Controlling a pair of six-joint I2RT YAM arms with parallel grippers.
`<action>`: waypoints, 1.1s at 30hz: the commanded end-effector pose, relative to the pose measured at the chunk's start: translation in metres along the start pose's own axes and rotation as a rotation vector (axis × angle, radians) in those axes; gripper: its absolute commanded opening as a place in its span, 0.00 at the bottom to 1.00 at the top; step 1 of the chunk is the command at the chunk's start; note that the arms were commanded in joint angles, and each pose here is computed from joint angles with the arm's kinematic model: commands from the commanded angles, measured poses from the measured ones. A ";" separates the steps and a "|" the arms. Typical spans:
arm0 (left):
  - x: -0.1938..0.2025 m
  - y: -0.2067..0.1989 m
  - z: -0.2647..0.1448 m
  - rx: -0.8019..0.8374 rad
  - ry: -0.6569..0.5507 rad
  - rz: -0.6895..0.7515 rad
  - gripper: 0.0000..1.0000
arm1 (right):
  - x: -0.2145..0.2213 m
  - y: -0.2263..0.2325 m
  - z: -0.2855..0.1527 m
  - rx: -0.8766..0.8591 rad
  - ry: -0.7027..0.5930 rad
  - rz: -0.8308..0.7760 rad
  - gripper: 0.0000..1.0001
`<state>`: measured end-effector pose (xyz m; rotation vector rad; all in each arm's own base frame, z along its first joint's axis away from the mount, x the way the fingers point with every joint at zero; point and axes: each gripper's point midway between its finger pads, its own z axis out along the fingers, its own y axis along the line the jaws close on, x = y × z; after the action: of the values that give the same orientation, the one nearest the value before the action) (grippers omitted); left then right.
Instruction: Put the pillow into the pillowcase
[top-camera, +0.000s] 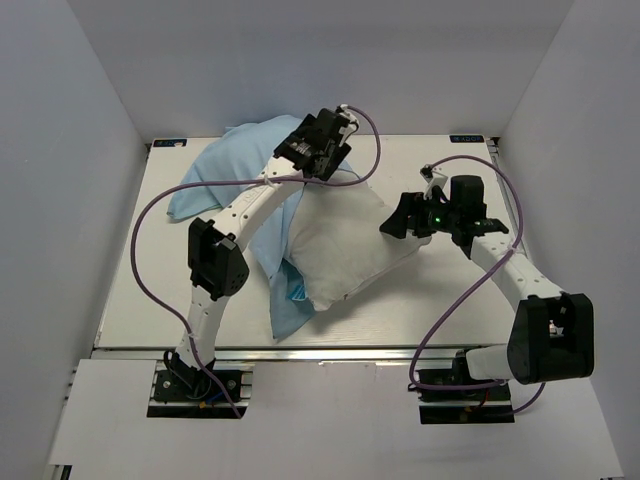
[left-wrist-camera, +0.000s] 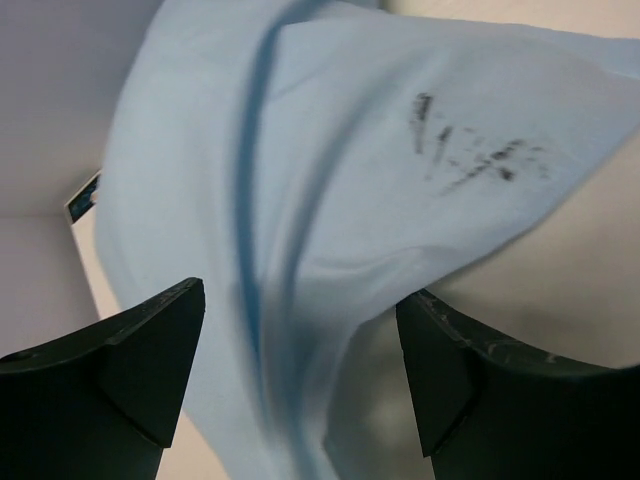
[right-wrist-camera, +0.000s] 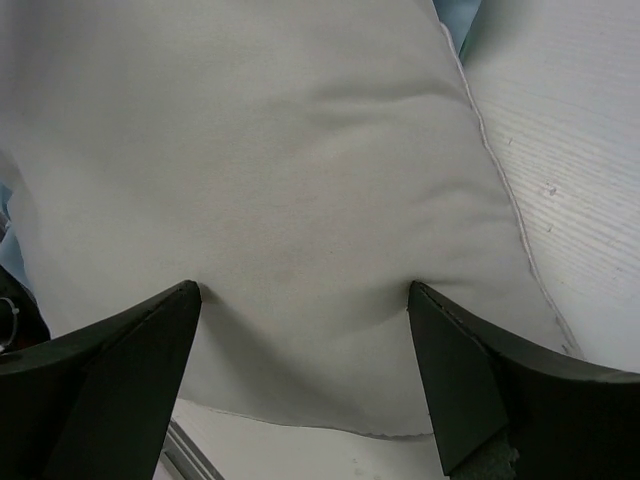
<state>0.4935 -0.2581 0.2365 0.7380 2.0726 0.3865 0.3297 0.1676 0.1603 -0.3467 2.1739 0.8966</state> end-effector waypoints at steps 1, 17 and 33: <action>-0.011 0.038 -0.008 -0.142 -0.031 -0.031 0.87 | -0.034 0.012 -0.006 -0.033 -0.071 -0.114 0.89; -0.013 -0.005 0.023 0.052 -0.070 -0.033 0.07 | -0.060 0.010 0.021 -0.116 -0.082 -0.162 0.89; -0.119 -0.006 -0.140 0.199 -0.500 -0.224 0.00 | -0.054 0.075 0.080 -0.239 -0.013 -0.277 0.00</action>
<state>0.4799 -0.3092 0.2924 0.6647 1.9068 0.0693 0.3552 0.2616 0.1543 -0.7525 2.0757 1.1039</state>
